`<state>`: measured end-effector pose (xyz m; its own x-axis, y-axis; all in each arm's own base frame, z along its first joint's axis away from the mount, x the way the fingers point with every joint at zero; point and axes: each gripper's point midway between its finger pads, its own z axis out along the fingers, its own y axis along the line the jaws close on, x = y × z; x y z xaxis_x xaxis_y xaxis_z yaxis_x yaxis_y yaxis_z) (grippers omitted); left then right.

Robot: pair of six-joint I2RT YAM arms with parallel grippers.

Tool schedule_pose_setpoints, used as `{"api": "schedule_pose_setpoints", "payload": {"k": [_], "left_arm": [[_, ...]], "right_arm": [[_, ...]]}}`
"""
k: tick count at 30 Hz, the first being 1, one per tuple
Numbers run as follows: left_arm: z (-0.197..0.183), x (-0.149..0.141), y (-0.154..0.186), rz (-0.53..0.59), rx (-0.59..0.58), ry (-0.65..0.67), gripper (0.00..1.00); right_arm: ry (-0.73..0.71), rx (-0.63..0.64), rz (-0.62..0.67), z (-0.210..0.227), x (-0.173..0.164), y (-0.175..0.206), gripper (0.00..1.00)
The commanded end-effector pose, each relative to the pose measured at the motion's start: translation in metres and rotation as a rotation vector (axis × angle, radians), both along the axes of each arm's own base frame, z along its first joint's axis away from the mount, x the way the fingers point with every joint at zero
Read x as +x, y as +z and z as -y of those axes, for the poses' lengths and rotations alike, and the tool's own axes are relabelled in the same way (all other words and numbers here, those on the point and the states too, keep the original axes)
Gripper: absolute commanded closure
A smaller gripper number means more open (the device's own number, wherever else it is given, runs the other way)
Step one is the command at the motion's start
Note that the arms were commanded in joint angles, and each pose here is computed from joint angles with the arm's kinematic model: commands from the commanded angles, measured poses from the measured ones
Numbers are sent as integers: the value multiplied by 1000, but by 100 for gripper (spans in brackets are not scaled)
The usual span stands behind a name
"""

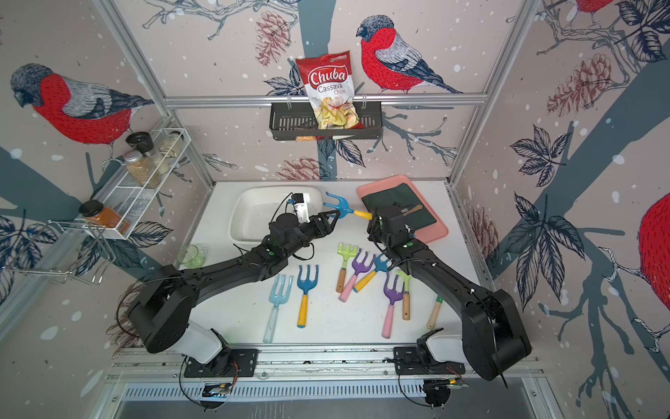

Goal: Put the rake into the storage box
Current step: Pick up the rake at the center of the board.

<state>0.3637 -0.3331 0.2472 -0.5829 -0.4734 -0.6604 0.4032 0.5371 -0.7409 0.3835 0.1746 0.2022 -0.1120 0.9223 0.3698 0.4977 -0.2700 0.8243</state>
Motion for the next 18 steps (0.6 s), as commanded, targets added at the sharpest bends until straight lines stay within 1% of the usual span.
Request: {"api": "schedule_pose_setpoints", "payload": {"k": [1, 5, 7, 12, 18], "left_arm": [[5, 1, 19, 56, -54, -12, 41], [4, 3, 21, 66, -52, -1, 55], [4, 4, 22, 67, -47, 3, 60], [3, 6, 21, 68, -45, 12, 66], [5, 10, 25, 75, -52, 18, 76]], "right_arm": [[-160, 489, -69, -10, 6, 21, 92], [-148, 511, -67, -14, 6, 23, 92], [-147, 513, -64, -13, 7, 23, 92], [-135, 538, -67, -18, 5, 21, 91], [-111, 569, -59, -24, 6, 23, 90]]}}
